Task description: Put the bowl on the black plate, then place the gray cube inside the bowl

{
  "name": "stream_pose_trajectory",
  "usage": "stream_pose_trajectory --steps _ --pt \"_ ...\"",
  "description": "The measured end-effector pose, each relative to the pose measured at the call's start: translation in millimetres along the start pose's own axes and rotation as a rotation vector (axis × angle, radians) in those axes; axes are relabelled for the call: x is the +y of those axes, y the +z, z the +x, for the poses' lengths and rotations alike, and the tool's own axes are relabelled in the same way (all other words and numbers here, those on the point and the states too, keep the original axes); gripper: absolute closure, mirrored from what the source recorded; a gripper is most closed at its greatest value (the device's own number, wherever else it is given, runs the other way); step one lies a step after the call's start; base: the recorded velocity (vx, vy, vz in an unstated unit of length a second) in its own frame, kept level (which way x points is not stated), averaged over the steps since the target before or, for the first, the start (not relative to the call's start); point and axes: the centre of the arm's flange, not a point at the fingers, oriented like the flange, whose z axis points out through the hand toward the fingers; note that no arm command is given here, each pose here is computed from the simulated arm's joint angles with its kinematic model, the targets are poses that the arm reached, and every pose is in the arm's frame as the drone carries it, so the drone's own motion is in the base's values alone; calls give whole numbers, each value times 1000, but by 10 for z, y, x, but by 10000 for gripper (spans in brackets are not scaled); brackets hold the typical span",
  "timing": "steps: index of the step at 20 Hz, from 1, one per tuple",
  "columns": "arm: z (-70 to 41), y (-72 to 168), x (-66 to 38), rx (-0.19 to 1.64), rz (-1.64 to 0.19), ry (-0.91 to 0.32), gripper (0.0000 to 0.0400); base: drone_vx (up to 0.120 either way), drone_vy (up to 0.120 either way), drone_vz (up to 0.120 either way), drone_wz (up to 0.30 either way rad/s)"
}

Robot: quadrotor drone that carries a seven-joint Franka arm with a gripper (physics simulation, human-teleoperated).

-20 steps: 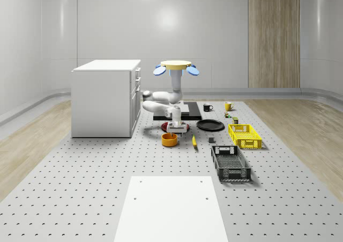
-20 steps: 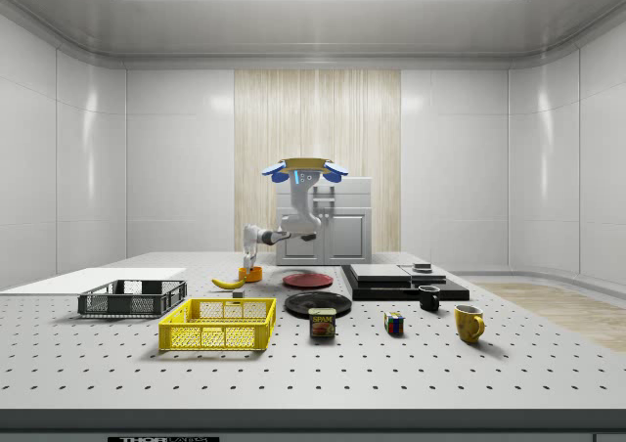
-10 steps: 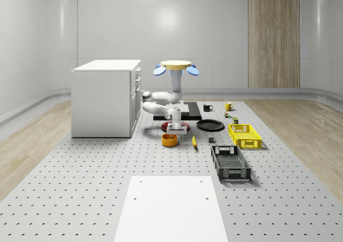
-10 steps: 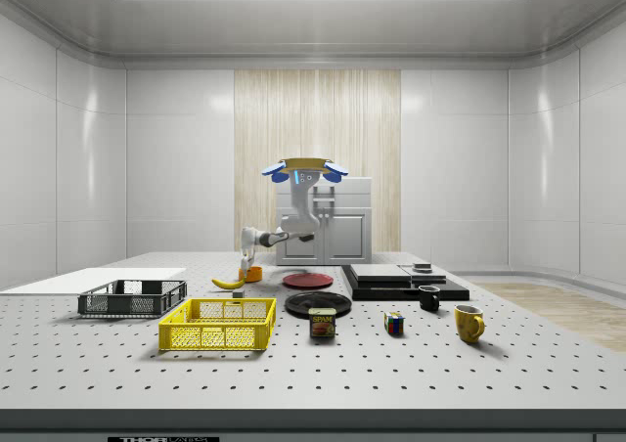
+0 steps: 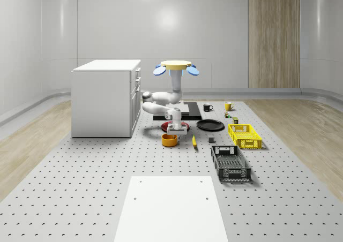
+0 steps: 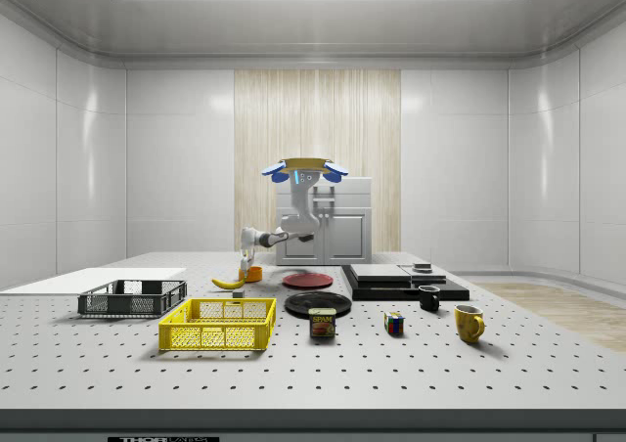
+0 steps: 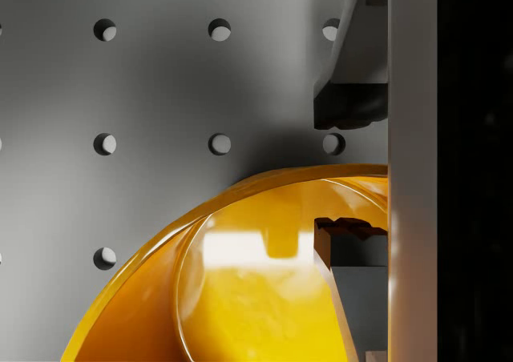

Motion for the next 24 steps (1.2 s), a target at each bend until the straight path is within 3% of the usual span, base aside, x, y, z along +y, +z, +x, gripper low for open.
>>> stream_pose_trajectory --steps 8,14,17,24 --pt "0 -99 -1 0 0 0 294 0 0 0 0" --pt "-1 -275 -2 0 0 0 299 0 0 113 0" --pt "-1 -315 -2 0 0 0 299 -107 120 120 0" --pt "-1 -350 -2 0 0 0 300 -120 120 6 0"
